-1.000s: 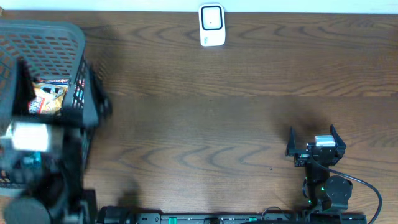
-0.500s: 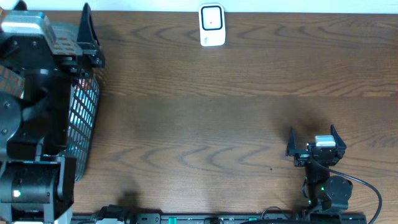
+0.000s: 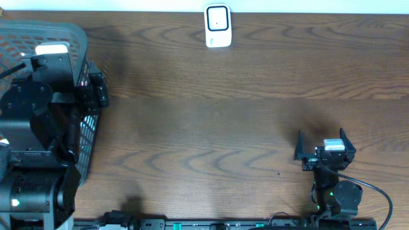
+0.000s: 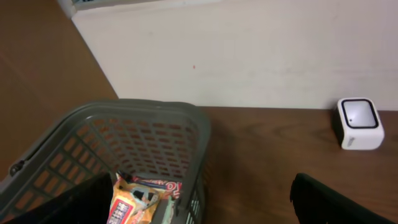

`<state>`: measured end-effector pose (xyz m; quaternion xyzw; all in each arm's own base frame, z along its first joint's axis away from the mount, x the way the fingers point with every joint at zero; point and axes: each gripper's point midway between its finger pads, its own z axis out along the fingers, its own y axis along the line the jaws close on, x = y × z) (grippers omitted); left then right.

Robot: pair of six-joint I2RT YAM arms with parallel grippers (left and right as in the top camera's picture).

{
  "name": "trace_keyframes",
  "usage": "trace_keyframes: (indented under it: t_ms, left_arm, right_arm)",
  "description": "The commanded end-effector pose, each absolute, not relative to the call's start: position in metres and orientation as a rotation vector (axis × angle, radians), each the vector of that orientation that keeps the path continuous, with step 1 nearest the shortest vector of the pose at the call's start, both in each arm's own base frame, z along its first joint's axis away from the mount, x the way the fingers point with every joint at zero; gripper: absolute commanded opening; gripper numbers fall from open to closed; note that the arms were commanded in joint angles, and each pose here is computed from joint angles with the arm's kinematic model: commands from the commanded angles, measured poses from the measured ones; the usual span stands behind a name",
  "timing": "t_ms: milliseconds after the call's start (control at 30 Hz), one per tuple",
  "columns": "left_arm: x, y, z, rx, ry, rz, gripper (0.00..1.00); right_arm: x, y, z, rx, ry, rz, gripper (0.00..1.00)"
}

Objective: Scan the item barcode
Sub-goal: 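Raise the left gripper over the basket and reach down to the teal bottle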

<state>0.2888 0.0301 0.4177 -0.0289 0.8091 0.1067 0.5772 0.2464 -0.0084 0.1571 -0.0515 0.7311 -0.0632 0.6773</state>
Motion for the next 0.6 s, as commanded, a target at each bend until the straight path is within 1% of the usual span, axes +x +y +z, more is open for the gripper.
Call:
trace_keyframes:
  t_ms: [0, 33, 167, 233, 267, 300, 400, 567]
  left_arm:
    - [0.287, 0.046, 0.439, -0.14, 1.813, 0.329, 0.91]
    - [0.286, 0.053, 0.445, -0.178, 1.787, 0.365, 0.91]
    - [0.268, 0.1, 0.462, -0.521, 1.649, 0.527, 0.91]
    - [0.258, 0.121, 0.46, -0.662, 1.608, 0.606, 0.99]
    - [0.256, 0.129, 0.456, -0.714, 1.599, 0.636, 1.0]
    - [0.253, 0.138, 0.451, -0.768, 1.595, 0.658, 0.98]
    - [0.249, 0.162, 0.431, -0.926, 1.591, 0.684, 0.98]
    - [0.228, 0.21, 0.383, -1.277, 1.552, 0.716, 0.98]
  right_arm:
    - [0.246, -0.007, 0.156, -0.126, 1.646, -0.144, 0.99]
    - [0.246, -0.007, 0.156, -0.126, 1.646, -0.144, 0.99]
    - [0.246, -0.007, 0.156, -0.126, 1.645, -0.144, 0.99]
    - [0.246, -0.007, 0.156, -0.126, 1.646, -0.144, 0.99]
    - [0.246, -0.007, 0.156, -0.126, 1.645, -0.144, 0.99]
    - [0.246, -0.007, 0.156, -0.126, 1.645, -0.144, 0.99]
    - [0.246, -0.007, 0.156, -0.126, 1.646, -0.144, 0.99]
    - [0.246, -0.007, 0.156, -0.126, 1.645, -0.144, 0.99]
